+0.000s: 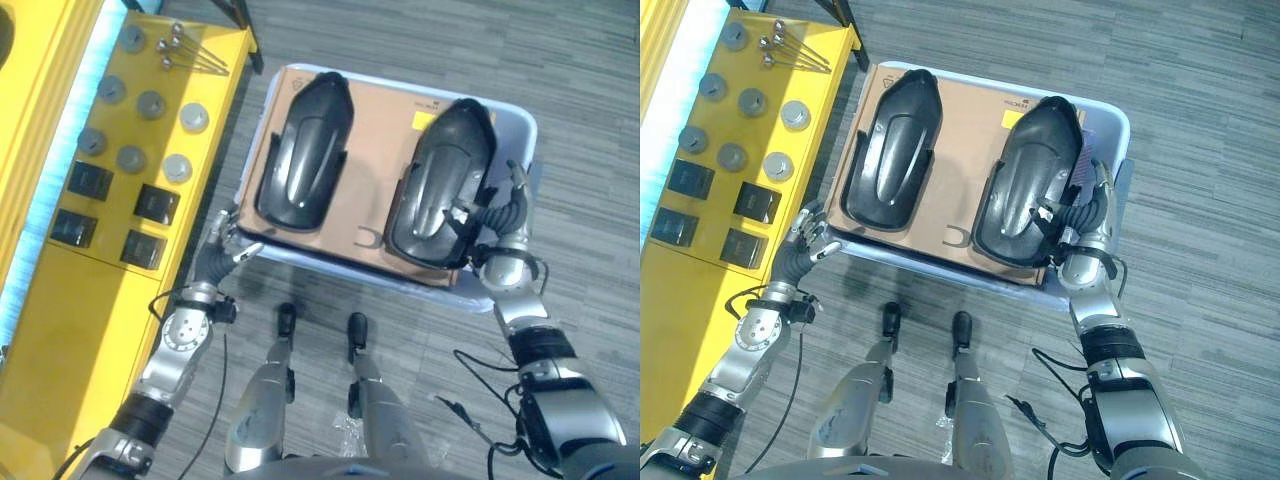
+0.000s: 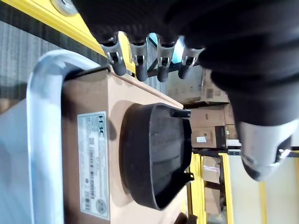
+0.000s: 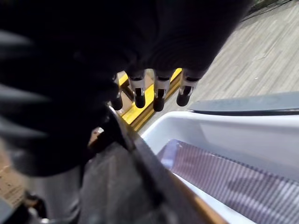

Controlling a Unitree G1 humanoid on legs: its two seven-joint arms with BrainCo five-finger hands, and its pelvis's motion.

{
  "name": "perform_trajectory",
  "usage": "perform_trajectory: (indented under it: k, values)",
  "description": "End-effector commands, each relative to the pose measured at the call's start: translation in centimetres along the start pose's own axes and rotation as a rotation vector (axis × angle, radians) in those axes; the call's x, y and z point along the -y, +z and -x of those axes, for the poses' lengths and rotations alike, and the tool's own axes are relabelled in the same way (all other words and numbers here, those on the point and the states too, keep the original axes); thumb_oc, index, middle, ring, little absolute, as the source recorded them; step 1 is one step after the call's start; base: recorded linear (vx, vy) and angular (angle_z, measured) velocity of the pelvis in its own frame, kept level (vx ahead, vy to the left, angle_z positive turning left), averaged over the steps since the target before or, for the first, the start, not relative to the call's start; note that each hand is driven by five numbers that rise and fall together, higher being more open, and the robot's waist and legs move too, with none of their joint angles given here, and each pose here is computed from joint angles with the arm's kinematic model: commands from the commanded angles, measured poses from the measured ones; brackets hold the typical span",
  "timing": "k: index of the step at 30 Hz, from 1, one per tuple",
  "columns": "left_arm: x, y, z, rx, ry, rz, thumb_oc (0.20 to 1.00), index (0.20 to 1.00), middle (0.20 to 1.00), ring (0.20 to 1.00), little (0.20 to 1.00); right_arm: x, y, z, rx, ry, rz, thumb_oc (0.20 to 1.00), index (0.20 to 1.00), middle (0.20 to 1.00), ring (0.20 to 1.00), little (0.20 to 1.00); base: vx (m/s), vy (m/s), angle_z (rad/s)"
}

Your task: Move parts from the plastic box to the shelf.

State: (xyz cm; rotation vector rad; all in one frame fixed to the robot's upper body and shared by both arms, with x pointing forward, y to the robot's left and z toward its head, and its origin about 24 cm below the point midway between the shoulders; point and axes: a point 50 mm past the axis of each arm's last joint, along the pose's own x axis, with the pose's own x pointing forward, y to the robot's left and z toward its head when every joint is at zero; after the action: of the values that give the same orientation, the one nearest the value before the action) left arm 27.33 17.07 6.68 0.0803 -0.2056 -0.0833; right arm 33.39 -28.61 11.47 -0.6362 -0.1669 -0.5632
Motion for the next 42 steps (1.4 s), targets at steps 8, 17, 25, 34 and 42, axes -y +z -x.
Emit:
perform_trajectory:
  k: [8, 17, 25, 34, 42]
  values:
    - [-0.6, 1.7, -1.2, 0.097, 0.030, 0.019, 1.000, 1.000, 1.000, 1.000, 1.000, -2.6, -5.3, 1.8, -0.300, 0.141, 0.067, 0.200, 0.200, 0.200, 0.200, 0.200, 0.00, 0.000, 0.00]
    - [-2.3, 1.4, -0.3, 0.074, 0.071, -0.026, 1.000, 1.000, 1.000, 1.000, 1.000, -0.2, -8.4, 6.7, -0.316, 0.146, -0.039, 0.200, 0.200, 0.200, 0.200, 0.200, 0.03, -0.013, 0.01]
    - [-4.7, 0.9, 0.9, 0.032, 0.113, -0.125, 1.000, 1.000, 1.000, 1.000, 1.000, 5.4, -8.1, 6.8, -0.169, 0.044, 0.182, 0.200, 0.200, 0.200, 0.200, 0.200, 0.08, -0.025, -0.03]
    - [-3.5, 2.4, -0.6, 0.073, -0.036, -0.172, 1.000, 1.000, 1.000, 1.000, 1.000, 9.9, -1.5, 4.0, 0.234, -0.062, 0.568, 0.200, 0.200, 0.200, 0.200, 0.200, 0.04, -0.012, -0.15]
    - [1.2, 5.8, -5.0, 0.185, -0.336, -0.198, 1.000, 1.000, 1.000, 1.000, 1.000, 12.5, 5.2, 2.1, 0.577, -0.155, 0.910, 0.200, 0.200, 0.200, 0.200, 0.200, 0.03, 0.001, -0.10]
